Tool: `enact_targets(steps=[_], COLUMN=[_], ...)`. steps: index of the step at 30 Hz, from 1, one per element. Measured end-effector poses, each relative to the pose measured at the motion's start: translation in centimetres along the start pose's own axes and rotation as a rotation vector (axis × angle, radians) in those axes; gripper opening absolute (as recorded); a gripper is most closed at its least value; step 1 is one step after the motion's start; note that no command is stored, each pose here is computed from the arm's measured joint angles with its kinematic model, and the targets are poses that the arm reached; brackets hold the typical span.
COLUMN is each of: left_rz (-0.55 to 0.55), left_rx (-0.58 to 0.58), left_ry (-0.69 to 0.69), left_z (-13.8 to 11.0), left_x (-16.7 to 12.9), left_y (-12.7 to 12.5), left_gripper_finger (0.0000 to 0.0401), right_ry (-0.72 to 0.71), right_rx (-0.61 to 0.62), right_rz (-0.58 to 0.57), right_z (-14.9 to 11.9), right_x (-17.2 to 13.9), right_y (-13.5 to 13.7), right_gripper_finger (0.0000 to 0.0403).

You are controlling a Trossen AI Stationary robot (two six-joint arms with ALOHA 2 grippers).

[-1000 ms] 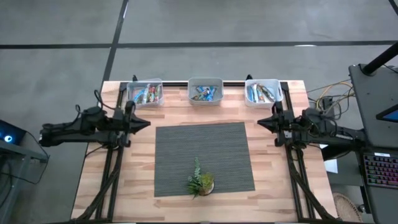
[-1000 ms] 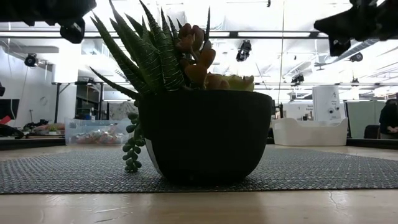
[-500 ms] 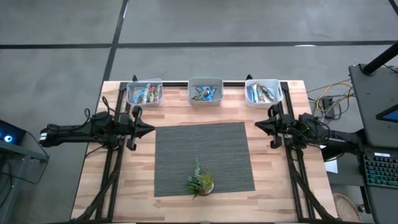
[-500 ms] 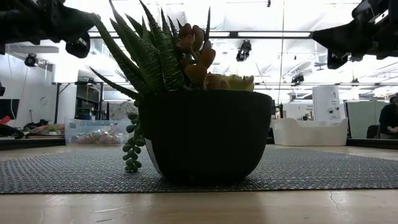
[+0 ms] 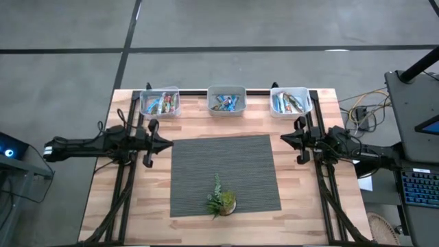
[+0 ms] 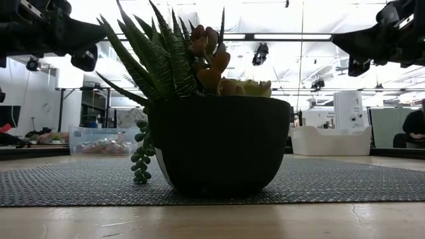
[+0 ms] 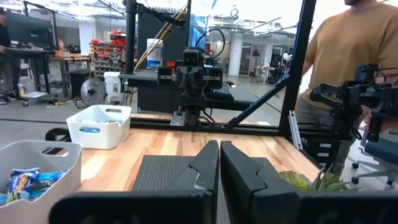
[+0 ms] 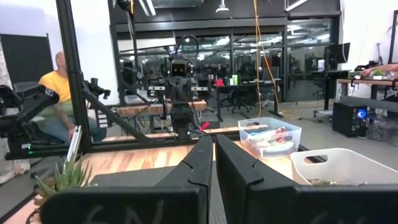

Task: Pick and place Granola Bars by type
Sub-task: Return to Home Position

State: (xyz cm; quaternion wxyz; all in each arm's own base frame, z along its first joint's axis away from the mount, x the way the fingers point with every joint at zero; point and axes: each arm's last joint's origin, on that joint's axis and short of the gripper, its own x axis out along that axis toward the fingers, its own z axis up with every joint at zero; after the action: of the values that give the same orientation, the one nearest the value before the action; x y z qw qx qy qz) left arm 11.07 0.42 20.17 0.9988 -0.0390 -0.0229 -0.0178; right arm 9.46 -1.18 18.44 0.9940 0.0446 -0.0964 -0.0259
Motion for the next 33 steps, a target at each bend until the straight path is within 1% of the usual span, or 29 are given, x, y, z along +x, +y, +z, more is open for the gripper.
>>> enact_targets(steps=[6,18,22,25,27,33], left_rz=[0.001,0.001,0.001,-0.007,-0.014,-0.014], left_rx=[0.001,0.075,0.047,0.018,0.011,0.002], left_ry=[0.013,0.023,0.027,-0.021,-0.027,-0.004], left_z=[-0.5,-0.6,-1.5,-2.2,-2.6,-2.7], left_x=[0.0,0.0,0.0,0.0,0.0,0.0], left_y=[0.0,0.1,0.1,0.2,0.2,0.2], left_gripper_finger=[0.0000,0.0000,0.0000,0.0000,0.0000,0.0000], right_ry=[0.005,0.026,0.041,0.062,0.067,0.070], right_rx=[-0.007,-0.005,-0.003,0.006,0.008,0.020], right_rz=[0.000,-0.003,-0.004,-0.006,-0.008,-0.008], right_z=[0.0,-0.3,-0.4,-0.6,-0.7,-0.7], right_x=[0.0,0.0,0.0,0.0,0.0,0.0], right_y=[0.0,0.0,0.0,-0.1,-0.1,-0.1], right_gripper_finger=[0.0013,0.0013,0.0013,0.0013,0.0013,0.0013])
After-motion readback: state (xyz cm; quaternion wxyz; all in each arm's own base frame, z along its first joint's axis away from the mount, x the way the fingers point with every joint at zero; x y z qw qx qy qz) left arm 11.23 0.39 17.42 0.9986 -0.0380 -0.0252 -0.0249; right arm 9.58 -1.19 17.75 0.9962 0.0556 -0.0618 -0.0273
